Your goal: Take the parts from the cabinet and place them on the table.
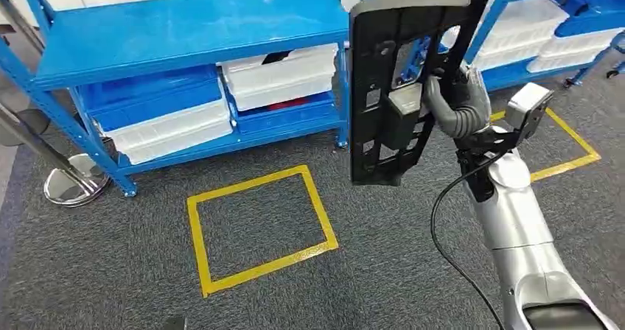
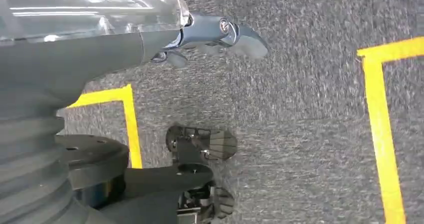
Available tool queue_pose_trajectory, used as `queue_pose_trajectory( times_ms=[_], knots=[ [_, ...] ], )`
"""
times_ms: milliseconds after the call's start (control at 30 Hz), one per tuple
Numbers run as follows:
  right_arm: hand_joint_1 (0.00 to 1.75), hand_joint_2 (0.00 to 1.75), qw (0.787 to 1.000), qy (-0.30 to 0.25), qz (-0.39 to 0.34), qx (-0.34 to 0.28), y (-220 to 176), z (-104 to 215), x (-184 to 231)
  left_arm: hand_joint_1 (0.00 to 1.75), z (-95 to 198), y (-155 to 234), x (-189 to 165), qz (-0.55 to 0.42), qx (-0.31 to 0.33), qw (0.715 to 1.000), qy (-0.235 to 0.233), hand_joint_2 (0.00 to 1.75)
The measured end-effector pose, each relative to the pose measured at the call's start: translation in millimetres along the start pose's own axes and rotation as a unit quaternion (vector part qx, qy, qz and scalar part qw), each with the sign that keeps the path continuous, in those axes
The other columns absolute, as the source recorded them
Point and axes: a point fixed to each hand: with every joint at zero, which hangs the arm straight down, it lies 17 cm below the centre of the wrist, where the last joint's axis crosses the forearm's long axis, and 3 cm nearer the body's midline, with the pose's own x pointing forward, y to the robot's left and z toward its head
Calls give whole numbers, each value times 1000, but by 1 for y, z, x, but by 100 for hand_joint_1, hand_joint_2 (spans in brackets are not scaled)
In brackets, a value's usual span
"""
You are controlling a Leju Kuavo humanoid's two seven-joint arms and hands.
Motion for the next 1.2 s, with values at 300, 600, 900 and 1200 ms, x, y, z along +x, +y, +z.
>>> queue_pose_trajectory(
  times_ms=[300,600,900,1200],
  knots=[
    [175,175,1000,-12,1,2,0,-1,10,0,-3,1,11,4,-2,1000,-12,175],
    [175,175,1000,-18,1,1,2,-9,14,0,-4,6,11,7,2,1000,-14,175],
    [175,175,1000,-18,1,0,2,-13,15,0,-3,10,5,16,11,1000,-6,175],
    [175,175,1000,-25,4,2,0,-14,18,0,-4,8,10,19,10,1000,-10,175]
  ],
)
